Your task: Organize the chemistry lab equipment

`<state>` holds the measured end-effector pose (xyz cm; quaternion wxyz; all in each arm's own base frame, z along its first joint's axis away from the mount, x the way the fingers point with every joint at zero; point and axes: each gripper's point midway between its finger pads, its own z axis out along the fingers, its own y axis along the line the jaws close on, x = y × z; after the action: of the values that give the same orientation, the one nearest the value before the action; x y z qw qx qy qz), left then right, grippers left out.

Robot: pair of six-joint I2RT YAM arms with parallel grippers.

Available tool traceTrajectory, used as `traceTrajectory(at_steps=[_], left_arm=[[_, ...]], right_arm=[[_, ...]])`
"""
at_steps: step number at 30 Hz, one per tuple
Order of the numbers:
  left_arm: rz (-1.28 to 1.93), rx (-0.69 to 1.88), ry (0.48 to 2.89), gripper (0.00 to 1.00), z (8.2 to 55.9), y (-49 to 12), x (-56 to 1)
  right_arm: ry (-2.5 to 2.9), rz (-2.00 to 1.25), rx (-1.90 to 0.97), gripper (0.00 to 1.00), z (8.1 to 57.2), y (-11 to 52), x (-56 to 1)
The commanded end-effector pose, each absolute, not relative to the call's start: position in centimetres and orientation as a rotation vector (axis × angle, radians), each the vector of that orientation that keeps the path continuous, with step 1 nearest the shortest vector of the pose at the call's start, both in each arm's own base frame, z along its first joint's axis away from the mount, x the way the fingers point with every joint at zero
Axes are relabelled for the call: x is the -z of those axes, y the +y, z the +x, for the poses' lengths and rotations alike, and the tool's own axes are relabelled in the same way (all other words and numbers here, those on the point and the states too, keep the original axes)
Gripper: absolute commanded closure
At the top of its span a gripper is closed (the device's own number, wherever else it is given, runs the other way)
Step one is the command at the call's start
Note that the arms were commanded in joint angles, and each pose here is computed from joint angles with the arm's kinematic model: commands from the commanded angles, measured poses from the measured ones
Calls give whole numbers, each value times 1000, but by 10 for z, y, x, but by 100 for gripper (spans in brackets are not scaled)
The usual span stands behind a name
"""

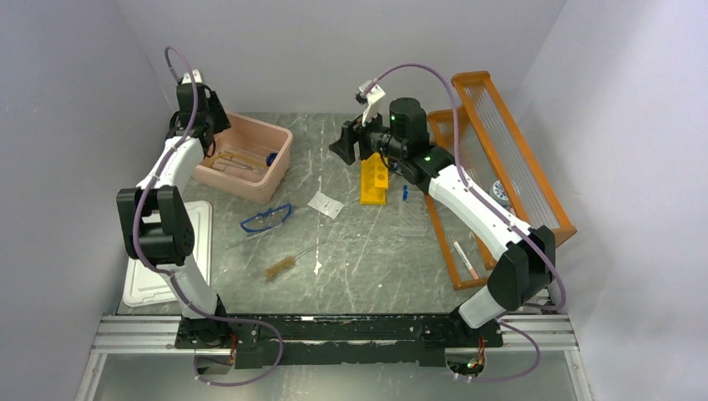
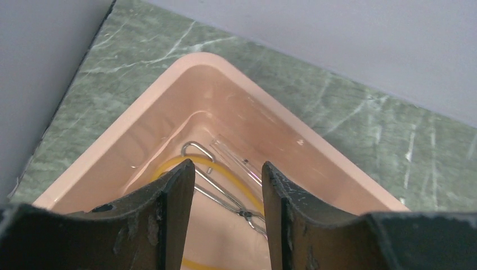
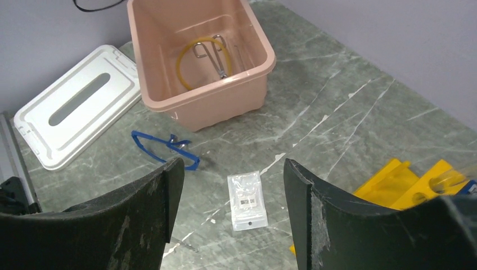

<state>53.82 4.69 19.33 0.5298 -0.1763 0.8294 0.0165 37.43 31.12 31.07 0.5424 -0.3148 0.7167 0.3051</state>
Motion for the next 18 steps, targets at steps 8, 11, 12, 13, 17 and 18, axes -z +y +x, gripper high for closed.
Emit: traceTrajectory(at_steps=[8, 11, 12, 13, 17, 18], left_arm=[[-199, 209, 1968, 42, 471, -17, -274], [-158, 265, 2036, 42, 444, -45, -264], [-152, 281, 2062, 42, 434, -51, -258], [-138, 304, 2089, 42, 423, -59, -252], [-129, 347, 2178, 42, 384, -70, -220], [-150, 345, 2181, 42, 377, -69, -216]], right_arm=[[1839, -712, -801, 33, 357, 361, -246], [1909, -743, -806, 33, 345, 377, -213], [1935, -751, -804, 33, 341, 381, -202], [1963, -766, -800, 33, 335, 384, -189], [1989, -971, -764, 33, 303, 392, -137], [1977, -1065, -769, 33, 294, 393, -124]])
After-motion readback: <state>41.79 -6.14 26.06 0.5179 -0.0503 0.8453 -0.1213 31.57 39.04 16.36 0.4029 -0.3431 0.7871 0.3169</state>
